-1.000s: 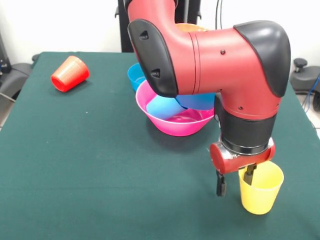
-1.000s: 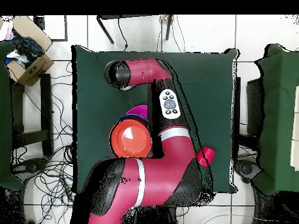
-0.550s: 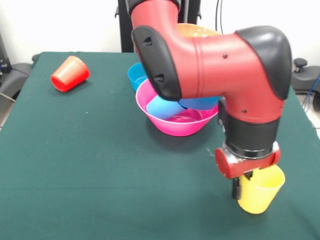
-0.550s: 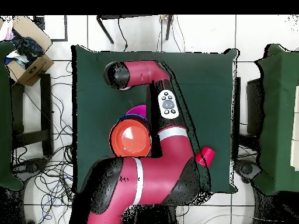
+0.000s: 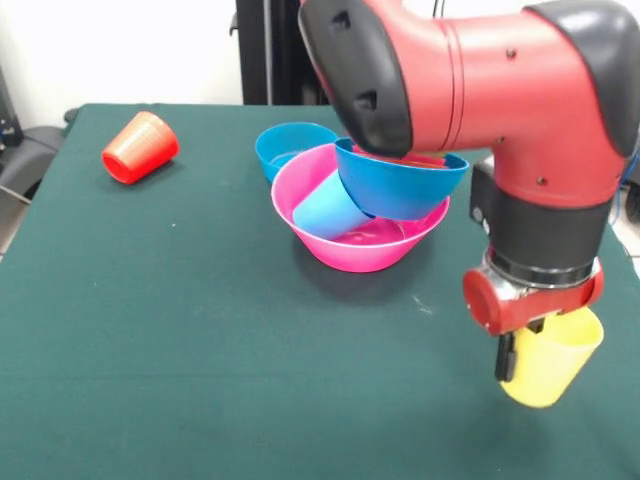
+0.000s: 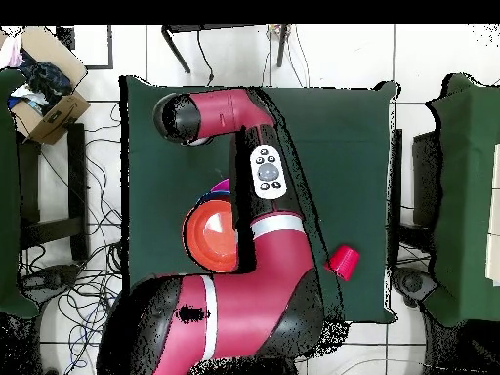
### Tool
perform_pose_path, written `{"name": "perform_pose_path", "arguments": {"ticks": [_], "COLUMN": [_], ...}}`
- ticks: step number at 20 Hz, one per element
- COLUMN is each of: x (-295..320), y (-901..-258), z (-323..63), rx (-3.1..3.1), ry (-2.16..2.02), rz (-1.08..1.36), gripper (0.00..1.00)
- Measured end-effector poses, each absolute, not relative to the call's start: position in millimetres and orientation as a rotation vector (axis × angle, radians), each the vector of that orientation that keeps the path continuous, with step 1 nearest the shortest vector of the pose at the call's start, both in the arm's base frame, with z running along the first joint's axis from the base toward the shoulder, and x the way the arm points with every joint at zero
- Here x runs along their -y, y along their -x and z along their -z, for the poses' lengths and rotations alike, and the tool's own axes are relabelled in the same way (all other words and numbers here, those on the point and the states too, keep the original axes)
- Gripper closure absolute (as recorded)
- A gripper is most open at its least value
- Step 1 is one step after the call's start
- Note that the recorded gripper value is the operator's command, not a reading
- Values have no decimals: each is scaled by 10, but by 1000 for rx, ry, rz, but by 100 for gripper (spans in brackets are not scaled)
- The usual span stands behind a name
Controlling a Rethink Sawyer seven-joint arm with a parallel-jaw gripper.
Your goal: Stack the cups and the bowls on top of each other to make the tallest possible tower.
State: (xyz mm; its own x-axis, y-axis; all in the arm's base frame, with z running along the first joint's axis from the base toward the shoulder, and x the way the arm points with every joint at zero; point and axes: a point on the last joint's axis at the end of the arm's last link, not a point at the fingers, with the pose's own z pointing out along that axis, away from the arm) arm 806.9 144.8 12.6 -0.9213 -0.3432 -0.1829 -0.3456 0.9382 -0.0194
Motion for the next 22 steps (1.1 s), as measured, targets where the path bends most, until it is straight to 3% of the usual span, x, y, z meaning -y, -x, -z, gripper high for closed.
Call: {"name": "perform_pose_path", "arguments": {"ticks": [10,22], "x": [-1208,-156], "y": [-7951,-7482], "z": [-906,-1801], "rx": [-3018,-3073], "ry": [469,302], "rz": [-73,-91], "gripper": [100,100]}}
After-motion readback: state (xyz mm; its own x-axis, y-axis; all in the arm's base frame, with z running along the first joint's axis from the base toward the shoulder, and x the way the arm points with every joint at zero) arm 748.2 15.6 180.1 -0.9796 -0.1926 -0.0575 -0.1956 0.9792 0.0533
